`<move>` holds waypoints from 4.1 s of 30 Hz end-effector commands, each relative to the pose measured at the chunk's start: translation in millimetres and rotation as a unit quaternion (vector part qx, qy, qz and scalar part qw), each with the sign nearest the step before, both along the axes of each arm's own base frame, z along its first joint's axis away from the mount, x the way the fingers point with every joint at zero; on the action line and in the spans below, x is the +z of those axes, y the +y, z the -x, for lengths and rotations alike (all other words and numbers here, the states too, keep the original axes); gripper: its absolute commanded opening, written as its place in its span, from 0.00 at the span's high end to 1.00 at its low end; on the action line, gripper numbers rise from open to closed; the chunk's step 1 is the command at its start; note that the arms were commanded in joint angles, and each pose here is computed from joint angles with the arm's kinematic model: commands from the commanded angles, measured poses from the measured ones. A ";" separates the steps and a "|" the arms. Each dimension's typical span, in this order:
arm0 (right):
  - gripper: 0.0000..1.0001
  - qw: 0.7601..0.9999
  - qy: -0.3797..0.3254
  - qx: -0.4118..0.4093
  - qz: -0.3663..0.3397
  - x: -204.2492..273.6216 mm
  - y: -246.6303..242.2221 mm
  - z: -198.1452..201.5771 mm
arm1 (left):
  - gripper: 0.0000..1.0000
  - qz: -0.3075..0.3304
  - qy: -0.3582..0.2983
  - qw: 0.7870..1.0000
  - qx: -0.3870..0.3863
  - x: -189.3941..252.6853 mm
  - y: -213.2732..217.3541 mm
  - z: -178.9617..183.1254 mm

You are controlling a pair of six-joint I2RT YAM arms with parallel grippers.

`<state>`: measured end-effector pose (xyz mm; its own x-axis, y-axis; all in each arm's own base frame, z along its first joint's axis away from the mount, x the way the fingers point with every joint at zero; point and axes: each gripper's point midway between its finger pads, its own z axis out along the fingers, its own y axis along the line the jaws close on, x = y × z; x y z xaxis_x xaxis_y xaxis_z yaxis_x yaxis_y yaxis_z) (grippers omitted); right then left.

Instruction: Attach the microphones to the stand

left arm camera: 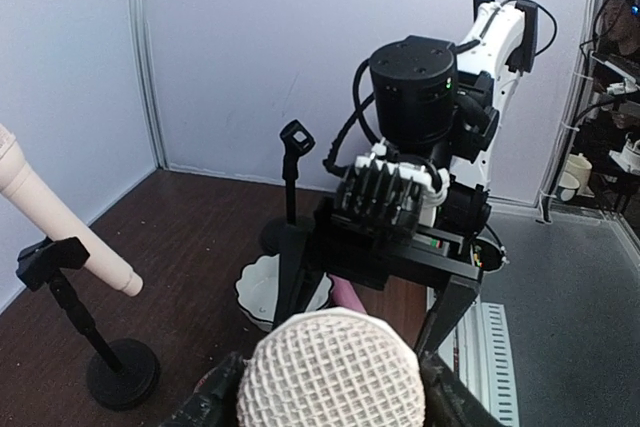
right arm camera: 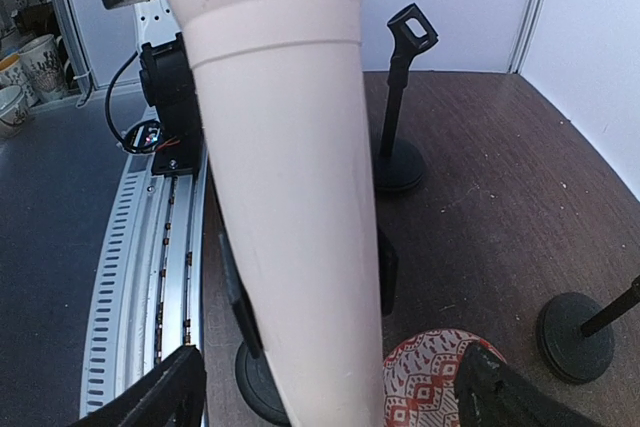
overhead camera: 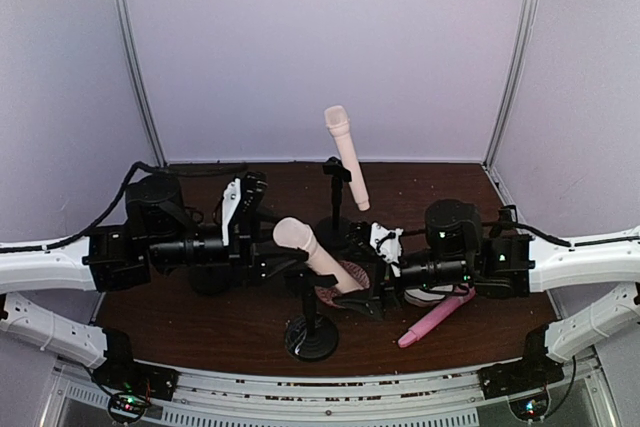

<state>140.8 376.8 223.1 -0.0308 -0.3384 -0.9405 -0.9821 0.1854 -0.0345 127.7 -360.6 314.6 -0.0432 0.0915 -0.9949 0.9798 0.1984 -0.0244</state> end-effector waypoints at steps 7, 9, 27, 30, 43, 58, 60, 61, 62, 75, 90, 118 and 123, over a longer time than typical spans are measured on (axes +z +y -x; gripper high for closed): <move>0.13 1.000 -0.010 -0.003 -0.010 8.4 -6.5 2.1 | 0.63 0.026 -0.041 0.998 0.026 41.4 21.7 -12.4; 0.13 1.000 -0.012 -0.004 -0.009 8.7 -8.7 2.4 | 0.65 0.031 -0.041 0.998 0.042 44.2 29.4 -22.9; 0.12 0.999 -0.024 -0.018 -0.015 9.6 -19.7 1.8 | 0.77 0.078 -0.088 0.984 0.132 77.5 47.0 -154.7; 0.12 0.999 -0.026 -0.023 -0.015 8.4 -23.5 1.7 | 0.77 0.074 -0.091 0.983 0.138 78.2 46.7 -181.2; 0.12 0.999 -0.028 -0.035 -0.003 1.6 -23.0 -4.1 | 0.63 0.080 -0.040 0.983 0.158 57.1 48.9 -242.4; 0.10 0.984 0.000 -0.175 0.015 11.3 -40.3 -50.5 | 0.16 -0.002 -0.057 0.951 0.303 56.2 107.9 -214.9; 0.06 0.978 0.002 -0.206 0.017 13.4 -47.4 -58.9 | 0.16 -0.017 -0.046 0.946 0.321 50.9 118.6 -205.8; 0.02 0.974 0.000 -0.225 0.017 15.6 -51.9 -64.1 | 0.16 -0.021 -0.039 0.944 0.326 47.3 122.9 -200.4; 0.00 0.969 0.001 -0.246 0.018 17.0 -58.0 -69.4 | 0.16 -0.025 -0.031 0.943 0.331 40.0 127.9 -194.5; 0.06 0.892 0.152 -0.425 0.017 -5.4 -134.3 -78.0 | 0.22 -0.067 0.097 0.914 0.389 -48.2 183.2 -138.3; 0.14 0.794 0.360 -0.481 0.093 -141.1 -188.2 -12.3 | 0.22 -0.059 0.099 0.913 0.391 -66.2 197.9 -117.3; 0.26 0.602 0.538 -0.553 0.206 -238.1 -219.5 39.7 | 0.22 0.011 0.086 0.908 0.409 -35.8 220.0 -95.1; 0.42 0.591 0.538 -0.560 0.218 -228.0 -243.4 60.5 | 0.22 0.017 0.082 0.909 0.407 -32.0 220.7 -93.2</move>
